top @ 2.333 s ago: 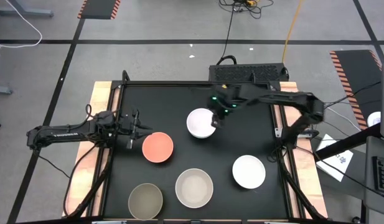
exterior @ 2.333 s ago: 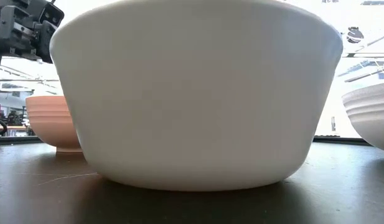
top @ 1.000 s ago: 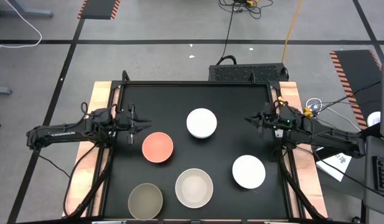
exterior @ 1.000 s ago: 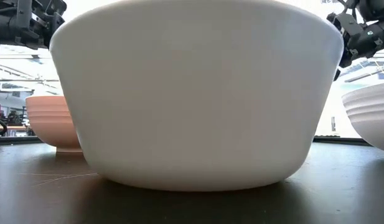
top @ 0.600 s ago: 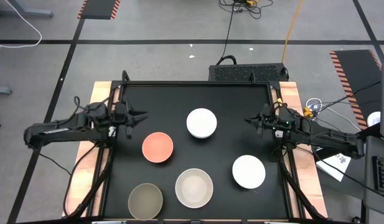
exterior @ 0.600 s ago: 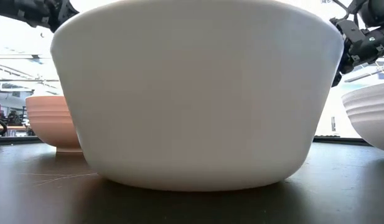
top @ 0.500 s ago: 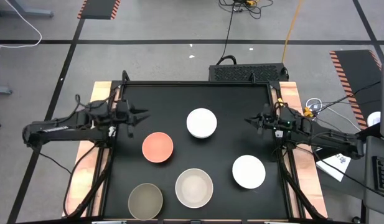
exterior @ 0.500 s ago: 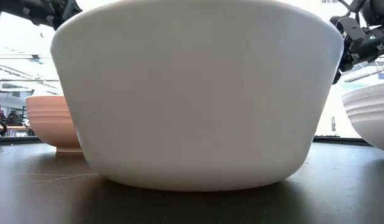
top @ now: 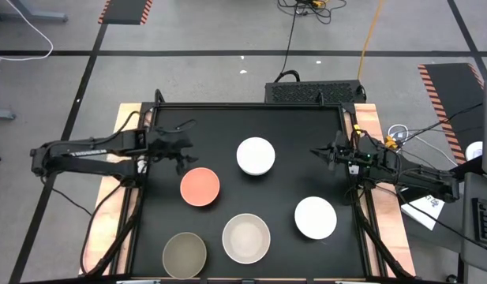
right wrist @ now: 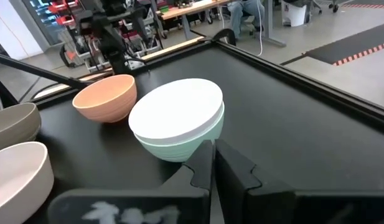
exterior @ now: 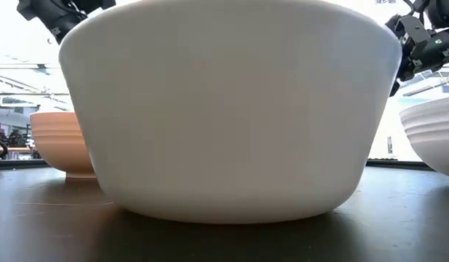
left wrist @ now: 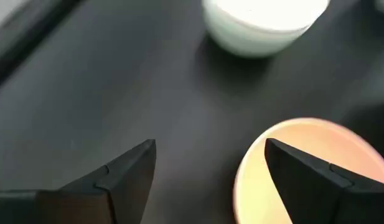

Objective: Nest bowls inside each other
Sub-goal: Stack the light pink bowl on the white bowl

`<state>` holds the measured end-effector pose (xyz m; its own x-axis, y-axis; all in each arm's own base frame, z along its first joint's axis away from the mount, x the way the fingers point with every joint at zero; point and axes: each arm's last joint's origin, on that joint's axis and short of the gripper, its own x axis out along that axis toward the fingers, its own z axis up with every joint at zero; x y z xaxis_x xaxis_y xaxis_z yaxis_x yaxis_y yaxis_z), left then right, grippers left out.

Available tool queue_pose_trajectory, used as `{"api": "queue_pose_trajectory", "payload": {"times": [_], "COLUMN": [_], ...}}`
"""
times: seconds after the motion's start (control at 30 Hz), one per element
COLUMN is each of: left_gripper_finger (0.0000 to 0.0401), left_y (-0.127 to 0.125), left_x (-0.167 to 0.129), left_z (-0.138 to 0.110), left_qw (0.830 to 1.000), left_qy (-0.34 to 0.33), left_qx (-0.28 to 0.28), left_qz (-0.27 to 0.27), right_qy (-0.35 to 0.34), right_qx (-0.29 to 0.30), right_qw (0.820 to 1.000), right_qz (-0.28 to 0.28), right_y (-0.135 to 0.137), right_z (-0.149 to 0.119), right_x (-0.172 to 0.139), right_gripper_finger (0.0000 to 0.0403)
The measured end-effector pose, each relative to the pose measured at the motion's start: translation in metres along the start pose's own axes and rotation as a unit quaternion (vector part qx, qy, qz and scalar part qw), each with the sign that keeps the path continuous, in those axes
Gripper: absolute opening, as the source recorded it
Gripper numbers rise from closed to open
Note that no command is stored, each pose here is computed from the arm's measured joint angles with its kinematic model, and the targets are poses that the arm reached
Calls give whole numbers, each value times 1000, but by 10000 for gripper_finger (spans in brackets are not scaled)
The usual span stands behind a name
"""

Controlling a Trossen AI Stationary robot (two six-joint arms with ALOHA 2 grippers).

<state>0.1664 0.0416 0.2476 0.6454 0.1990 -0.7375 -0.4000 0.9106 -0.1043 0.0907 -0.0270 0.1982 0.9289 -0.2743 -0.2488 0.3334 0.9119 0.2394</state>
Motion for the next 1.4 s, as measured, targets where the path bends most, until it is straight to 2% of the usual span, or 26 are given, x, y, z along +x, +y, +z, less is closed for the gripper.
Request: {"api": "queue_pose_trajectory", "payload": {"times": [0.17, 0.37, 0.77, 1.2, 1.4], "left_gripper_finger": [314, 311, 310, 310, 310], "left_y": [-2, -2, -5, -22, -26], "left_x": [6, 11, 13, 34, 48], "left_z": [-1, -8, -11, -15, -11], "left_qw": [996, 986, 979, 972, 974], "left_qy": [80, 156, 184, 225, 217], "left_qx": [-29, -55, -76, -49, -41], "left_qz": [-26, -25, -39, -50, -54], "right_qy": [0, 2, 3, 8, 7], "right_qx": [0, 0, 0, 1, 1], "right_qw": [1000, 1000, 1000, 1000, 1000], "right_qz": [0, 11, 14, 24, 26], "right_y": [0, 1, 1, 1, 1], "right_z": [0, 0, 0, -2, -2], "right_x": [0, 0, 0, 1, 1], "right_gripper_finger": [8, 9, 9, 9, 9]}}
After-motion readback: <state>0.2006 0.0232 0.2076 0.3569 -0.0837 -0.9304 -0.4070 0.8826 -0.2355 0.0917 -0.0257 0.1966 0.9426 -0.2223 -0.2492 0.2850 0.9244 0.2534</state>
